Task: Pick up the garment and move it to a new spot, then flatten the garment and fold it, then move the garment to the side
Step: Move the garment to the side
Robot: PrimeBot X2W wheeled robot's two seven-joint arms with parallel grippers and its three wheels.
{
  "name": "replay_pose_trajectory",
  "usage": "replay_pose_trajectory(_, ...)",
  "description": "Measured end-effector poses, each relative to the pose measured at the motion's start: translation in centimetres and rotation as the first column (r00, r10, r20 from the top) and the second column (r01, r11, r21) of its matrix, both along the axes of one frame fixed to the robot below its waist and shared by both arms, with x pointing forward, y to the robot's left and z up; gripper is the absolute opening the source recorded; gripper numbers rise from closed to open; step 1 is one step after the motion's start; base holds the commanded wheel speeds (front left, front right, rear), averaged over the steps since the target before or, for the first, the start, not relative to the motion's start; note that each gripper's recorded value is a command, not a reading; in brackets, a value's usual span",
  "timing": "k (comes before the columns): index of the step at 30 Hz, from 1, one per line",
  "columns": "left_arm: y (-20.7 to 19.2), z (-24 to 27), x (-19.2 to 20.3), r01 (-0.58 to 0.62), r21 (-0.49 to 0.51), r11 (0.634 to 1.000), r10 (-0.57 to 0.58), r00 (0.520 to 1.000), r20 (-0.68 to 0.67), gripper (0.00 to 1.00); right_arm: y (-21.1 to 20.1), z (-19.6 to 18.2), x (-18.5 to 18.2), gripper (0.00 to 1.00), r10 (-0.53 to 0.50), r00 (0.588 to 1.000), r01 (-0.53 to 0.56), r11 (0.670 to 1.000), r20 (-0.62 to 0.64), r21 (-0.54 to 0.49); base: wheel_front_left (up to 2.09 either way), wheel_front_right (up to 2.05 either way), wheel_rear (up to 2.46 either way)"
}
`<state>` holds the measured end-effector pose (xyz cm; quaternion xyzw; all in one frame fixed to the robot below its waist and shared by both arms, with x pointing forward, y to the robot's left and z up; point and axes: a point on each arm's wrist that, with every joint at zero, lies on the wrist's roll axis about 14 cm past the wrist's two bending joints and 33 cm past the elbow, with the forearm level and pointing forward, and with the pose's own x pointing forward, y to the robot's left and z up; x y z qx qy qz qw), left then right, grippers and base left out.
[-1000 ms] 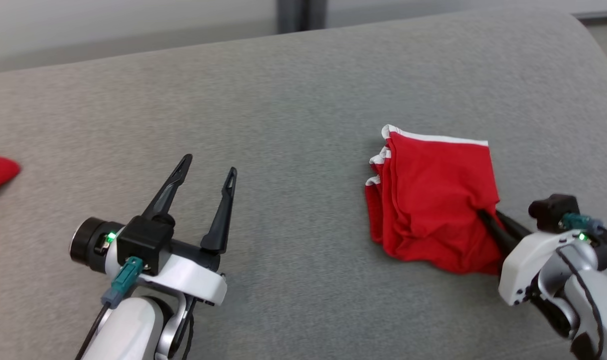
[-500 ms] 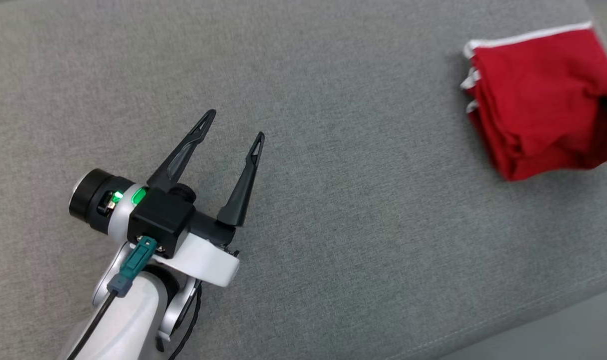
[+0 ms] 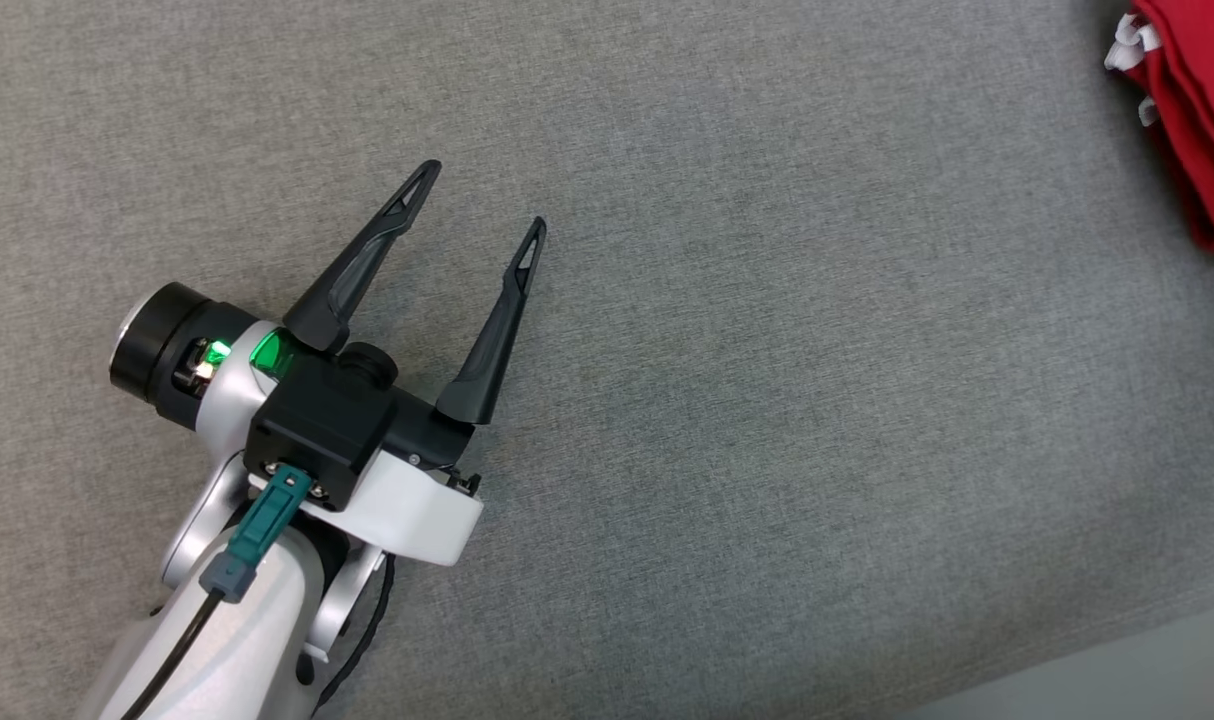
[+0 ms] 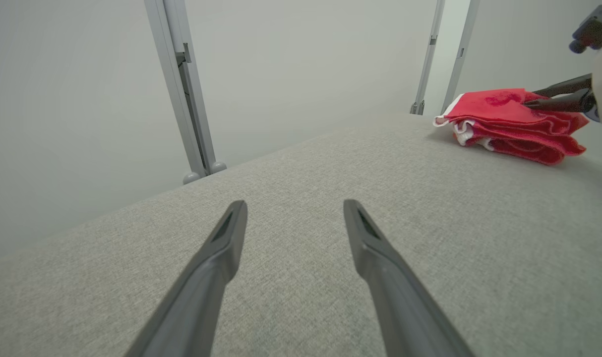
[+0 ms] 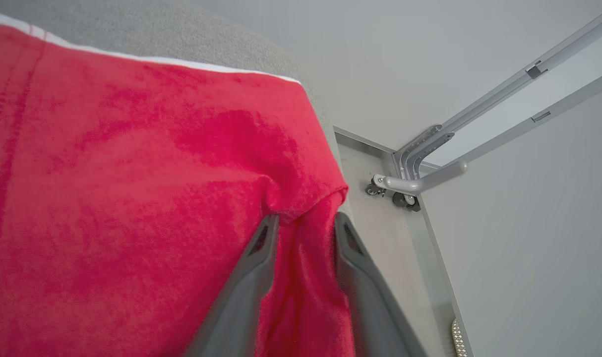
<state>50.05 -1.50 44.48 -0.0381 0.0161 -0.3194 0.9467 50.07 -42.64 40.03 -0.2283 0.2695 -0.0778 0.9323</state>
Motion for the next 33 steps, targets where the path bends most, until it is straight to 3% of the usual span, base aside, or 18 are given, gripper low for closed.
replay_pose_trajectory(6, -0.7, 0.8, 0.0, 0.016, -0.007, 1.000, -0.015, 1.000, 0.019, 1.00, -1.4, 0.3, -1.9, 1.00, -0.108, 0.994, 0.107, 0.993, 0.024, 0.044, 0.00, 0.00, 0.00)
replay_pose_trajectory(13, -0.8, 2.3, -1.0, 0.008, -0.021, 1.000, -0.007, 1.000, 0.027, 1.00, -0.8, 3.4, -3.6, 1.00, -0.204, 0.958, 0.164, 0.967, 0.203, 0.196, 0.00, 0.00, 0.00)
replay_pose_trajectory(24, 0.7, 4.7, -3.5, -0.060, -0.044, 0.997, 0.061, 0.998, 0.026, 1.00, 4.5, 5.7, -7.8, 1.00, -0.229, 0.894, 0.088, 0.932, 0.385, 0.351, 0.00, 0.00, 0.00)
replay_pose_trajectory(33, 6.0, 4.9, -5.1, -0.264, -0.060, 0.963, 0.264, 0.964, -0.013, 1.00, 13.9, 5.9, -8.4, 1.00, -0.136, 0.876, -0.093, 0.895, 0.464, 0.437, 0.00, 0.00, 0.00)
